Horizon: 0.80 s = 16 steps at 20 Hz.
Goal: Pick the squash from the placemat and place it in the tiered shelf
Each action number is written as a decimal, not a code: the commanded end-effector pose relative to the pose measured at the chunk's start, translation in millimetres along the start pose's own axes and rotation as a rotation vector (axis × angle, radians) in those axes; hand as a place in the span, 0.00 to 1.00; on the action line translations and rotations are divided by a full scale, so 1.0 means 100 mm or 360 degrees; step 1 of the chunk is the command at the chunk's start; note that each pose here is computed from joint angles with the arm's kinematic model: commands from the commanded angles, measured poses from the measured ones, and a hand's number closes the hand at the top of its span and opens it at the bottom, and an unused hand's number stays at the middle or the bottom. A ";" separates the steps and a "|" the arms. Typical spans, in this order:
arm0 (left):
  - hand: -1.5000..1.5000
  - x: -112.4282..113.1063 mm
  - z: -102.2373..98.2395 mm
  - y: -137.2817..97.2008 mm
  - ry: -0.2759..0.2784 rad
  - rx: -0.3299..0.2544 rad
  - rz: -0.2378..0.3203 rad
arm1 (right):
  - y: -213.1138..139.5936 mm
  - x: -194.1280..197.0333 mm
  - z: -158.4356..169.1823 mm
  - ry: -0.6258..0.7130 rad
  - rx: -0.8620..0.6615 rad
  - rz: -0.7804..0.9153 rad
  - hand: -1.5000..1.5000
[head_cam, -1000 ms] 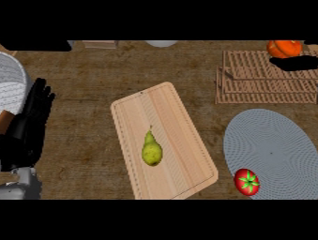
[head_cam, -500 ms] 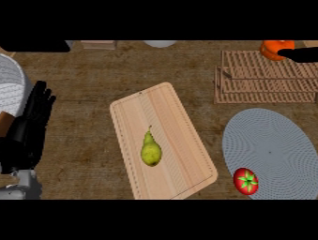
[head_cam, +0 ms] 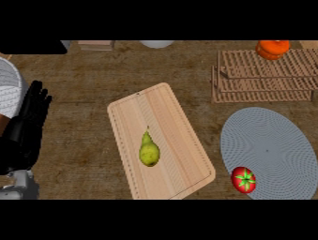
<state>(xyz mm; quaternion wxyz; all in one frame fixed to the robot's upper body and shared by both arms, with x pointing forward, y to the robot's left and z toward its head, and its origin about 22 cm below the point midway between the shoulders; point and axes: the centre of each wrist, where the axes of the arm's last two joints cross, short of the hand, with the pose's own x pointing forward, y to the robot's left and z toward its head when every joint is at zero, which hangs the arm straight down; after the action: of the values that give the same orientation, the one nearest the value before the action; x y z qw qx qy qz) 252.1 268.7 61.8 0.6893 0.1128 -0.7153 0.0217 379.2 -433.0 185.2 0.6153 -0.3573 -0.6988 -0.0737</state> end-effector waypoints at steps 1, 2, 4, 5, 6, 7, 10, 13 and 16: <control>0.50 0.02 0.09 0.12 0.0022 -0.0029 0.0012 | -0.55 -0.10 0.03 0.0132 -0.0101 -0.0036 0.00; 0.50 0.02 0.04 0.00 -0.0003 -0.0015 0.0026 | -0.69 -0.14 0.05 0.0157 -0.0149 -0.0031 0.00; 0.50 0.02 -0.05 -0.03 -0.0017 0.0015 0.0000 | -1.00 -0.19 0.07 0.0115 -0.0160 -0.0015 0.00; 0.50 0.03 -0.05 0.10 -0.0018 0.0011 -0.0003 | -1.28 -0.25 0.10 0.0142 -0.0129 -0.0033 0.00; 0.50 -0.11 0.09 0.17 0.0006 -0.0018 -0.0004 | -1.36 -0.18 0.15 0.0148 -0.0099 -0.0016 0.00; 0.50 -0.03 0.03 0.11 -0.0012 0.0021 -0.0026 | -1.45 -0.33 0.23 0.0112 -0.0095 -0.0021 0.00; 0.50 -0.01 0.02 -0.03 -0.0010 0.0018 0.0004 | -1.72 -0.19 0.25 0.0125 -0.0060 -0.0088 0.00; 0.50 -0.05 -0.14 -0.03 -0.0015 -0.0021 0.0003 | -1.77 -0.41 0.27 0.0128 -0.0037 -0.0093 0.00; 0.50 0.03 -0.08 -0.10 0.0012 -0.0006 0.0010 | -2.03 -0.72 0.49 0.0099 -0.0010 -0.0057 0.00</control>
<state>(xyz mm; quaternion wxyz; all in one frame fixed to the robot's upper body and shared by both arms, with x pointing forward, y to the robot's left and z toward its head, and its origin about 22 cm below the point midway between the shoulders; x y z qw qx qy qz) 252.6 264.4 61.1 0.6887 0.1105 -0.7163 0.0204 241.8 -573.0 192.9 0.6343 -0.3472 -0.6819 -0.1103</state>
